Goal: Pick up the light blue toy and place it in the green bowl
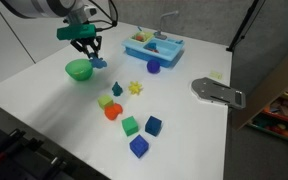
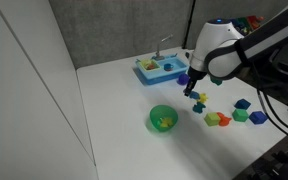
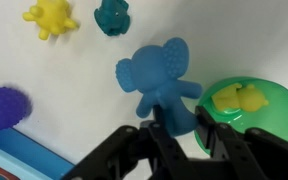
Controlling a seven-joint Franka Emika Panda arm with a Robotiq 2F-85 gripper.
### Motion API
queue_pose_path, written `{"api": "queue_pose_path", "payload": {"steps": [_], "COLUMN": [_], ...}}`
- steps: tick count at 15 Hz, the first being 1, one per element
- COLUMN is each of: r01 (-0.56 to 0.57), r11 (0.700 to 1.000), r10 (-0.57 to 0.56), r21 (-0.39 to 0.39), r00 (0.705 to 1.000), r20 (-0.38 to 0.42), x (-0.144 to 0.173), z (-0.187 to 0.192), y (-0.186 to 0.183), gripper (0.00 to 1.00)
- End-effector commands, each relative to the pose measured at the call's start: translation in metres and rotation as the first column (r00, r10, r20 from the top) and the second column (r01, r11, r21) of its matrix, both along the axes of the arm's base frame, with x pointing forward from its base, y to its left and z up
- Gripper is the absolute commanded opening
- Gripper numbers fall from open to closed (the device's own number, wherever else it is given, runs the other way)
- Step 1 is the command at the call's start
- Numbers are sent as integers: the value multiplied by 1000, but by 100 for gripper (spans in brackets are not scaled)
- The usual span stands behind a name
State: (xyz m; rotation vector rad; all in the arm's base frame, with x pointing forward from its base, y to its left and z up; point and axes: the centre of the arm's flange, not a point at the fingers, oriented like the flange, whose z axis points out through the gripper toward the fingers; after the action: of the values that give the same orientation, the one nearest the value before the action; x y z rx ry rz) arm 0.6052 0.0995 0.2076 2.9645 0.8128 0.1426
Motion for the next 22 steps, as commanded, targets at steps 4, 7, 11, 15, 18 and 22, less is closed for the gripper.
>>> {"api": "queue_pose_path", "payload": {"steps": [4,7,11,15,18,22], "r01": [123,127,95,30,11,41], "r11": [985,979,979,981,982,982], "r10": [-119,-116,-79,-11,5,-33], "r21": [122,162,182,190,188,184], "r00": [992,991,993,995,997,998], "r20": [-44,-72,-93,-98,-83,-46], "x": [26,27,24,22,22,26], "z": [-17,-28,-40,-44,-36,-13], "y": [48,74,103,118,122,113], "gripper": [11,11,11,59,75,100]}}
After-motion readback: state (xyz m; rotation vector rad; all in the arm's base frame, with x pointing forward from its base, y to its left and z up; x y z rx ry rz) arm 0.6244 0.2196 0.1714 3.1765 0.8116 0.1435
